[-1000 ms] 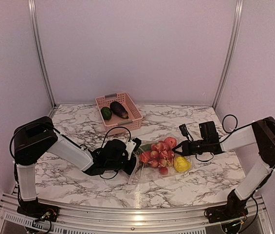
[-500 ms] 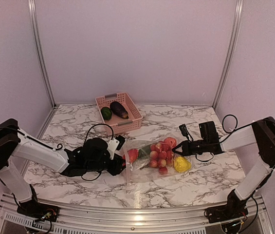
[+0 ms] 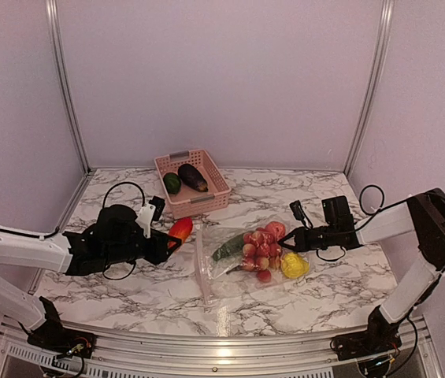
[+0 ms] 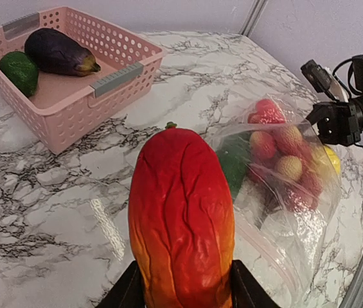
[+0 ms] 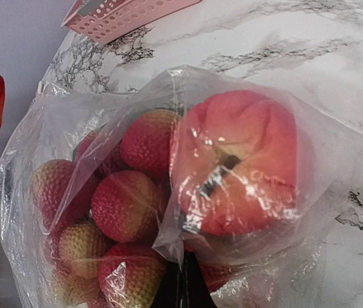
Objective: Open the zip-top bag and remove the fake food
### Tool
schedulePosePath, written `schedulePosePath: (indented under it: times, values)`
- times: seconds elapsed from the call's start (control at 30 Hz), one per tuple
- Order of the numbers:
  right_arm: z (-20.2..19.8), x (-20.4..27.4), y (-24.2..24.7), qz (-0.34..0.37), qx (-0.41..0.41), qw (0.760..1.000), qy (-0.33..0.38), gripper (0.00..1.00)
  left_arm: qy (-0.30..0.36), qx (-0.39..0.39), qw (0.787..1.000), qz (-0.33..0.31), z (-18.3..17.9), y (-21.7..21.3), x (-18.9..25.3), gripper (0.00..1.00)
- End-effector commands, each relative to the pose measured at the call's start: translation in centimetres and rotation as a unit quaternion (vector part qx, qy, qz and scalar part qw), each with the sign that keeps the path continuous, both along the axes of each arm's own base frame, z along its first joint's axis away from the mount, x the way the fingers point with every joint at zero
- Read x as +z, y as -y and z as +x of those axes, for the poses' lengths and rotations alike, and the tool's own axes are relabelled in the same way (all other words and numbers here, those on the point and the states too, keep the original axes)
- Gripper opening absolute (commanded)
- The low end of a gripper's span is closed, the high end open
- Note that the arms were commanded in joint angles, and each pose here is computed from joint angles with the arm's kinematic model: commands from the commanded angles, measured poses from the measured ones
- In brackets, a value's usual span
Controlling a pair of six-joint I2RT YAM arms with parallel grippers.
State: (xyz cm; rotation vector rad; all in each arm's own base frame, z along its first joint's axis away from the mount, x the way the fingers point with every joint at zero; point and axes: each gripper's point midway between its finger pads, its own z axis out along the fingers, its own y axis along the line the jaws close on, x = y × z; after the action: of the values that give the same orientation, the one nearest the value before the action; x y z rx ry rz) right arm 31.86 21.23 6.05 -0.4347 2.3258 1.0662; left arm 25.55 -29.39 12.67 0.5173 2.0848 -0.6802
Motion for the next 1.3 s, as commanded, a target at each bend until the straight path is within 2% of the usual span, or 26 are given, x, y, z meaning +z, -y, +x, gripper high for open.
schedulePosePath:
  times: [0.0,0.13,0.3,0.63,0.97,1.27]
  values:
    - [0.9,0.3,-0.1,0.001,0.002,1.000,0.010,0.00,0.009,0.062,0.998,-0.022,4.4,-2.0,3.2,0.31]
    - [0.8,0.2,-0.2,0.004,0.005,1.000,0.008,0.00,0.036,0.097,0.994,-0.018,9.2,-2.6,6.4,0.32]
    - [0.7,0.4,-0.6,0.011,0.010,1.000,0.008,0.00,0.033,0.132,0.991,0.003,15.3,-3.0,7.8,0.33]
    - [0.5,0.8,-1.5,0.017,0.020,1.000,0.010,0.00,0.026,0.185,0.982,0.030,25.3,-3.9,6.6,0.34]
    - [0.4,0.2,-1.5,0.014,0.020,1.000,0.003,0.00,0.025,0.209,0.977,0.037,33.0,-5.0,4.4,0.36]
    - [0.6,-0.1,-1.6,0.012,0.022,1.000,-0.001,0.00,0.028,0.209,0.975,0.070,37.1,-5.1,1.5,0.40]
